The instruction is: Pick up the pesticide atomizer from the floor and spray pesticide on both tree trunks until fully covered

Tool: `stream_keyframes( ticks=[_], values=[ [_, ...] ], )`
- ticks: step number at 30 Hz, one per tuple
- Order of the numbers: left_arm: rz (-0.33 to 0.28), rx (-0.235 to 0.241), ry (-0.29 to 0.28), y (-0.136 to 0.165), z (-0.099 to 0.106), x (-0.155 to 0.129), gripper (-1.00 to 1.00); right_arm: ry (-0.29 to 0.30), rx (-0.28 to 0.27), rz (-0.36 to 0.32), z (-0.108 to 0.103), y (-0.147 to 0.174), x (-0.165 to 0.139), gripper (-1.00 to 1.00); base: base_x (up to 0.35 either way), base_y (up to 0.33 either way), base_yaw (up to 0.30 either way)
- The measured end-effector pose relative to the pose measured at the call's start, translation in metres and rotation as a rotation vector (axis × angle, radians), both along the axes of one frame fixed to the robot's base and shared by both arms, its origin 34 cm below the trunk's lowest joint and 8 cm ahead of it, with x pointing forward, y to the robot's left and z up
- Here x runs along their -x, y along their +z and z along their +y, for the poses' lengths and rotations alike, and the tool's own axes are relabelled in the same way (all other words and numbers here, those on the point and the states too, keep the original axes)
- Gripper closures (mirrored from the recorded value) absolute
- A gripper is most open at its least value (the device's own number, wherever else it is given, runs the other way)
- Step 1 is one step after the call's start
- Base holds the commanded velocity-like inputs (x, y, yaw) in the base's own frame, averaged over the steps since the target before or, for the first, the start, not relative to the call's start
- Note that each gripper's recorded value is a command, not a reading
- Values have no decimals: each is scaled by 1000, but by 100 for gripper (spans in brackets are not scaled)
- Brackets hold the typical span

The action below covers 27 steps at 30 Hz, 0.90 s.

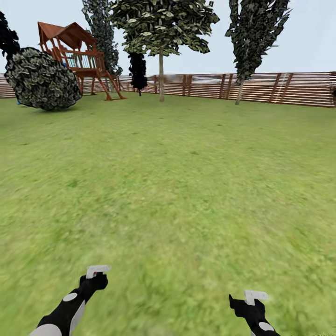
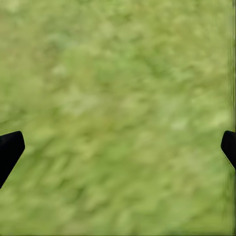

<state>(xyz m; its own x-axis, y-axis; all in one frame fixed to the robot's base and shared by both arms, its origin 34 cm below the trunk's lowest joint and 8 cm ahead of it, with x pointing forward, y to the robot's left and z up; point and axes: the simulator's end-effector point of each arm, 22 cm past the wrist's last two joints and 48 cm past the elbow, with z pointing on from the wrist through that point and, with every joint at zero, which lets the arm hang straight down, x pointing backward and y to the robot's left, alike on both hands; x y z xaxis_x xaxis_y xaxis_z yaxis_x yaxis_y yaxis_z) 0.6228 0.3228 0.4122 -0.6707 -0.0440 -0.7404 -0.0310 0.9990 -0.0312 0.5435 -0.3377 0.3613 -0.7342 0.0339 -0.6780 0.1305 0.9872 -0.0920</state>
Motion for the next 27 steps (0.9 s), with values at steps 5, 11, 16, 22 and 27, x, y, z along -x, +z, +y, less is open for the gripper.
stream_keyframes(
  ticks=[5, 11, 16, 22, 27],
  values=[
    [-8, 3, 7, -1, 0, 4, 100, 2, -4, 6, 3, -2, 3, -100, 332, 0, -298],
    [-14, 3, 8, 2, 0, 3, 100, 19, -3, -118, 14, 8, 12, -100, 336, 0, -252],
    [-16, 4, 6, 3, -1, 2, 100, 24, -12, -133, 21, 9, 14, -100, 336, 0, -56],
    [-17, 2, 8, 3, 1, 2, 100, 28, -25, -133, 32, 8, 14, -100, 333, 66, -2],
    [-17, 1, 8, 3, 1, 2, 100, 29, -27, -133, 33, 8, 14, -100, 325, 141, 68]
  ],
)
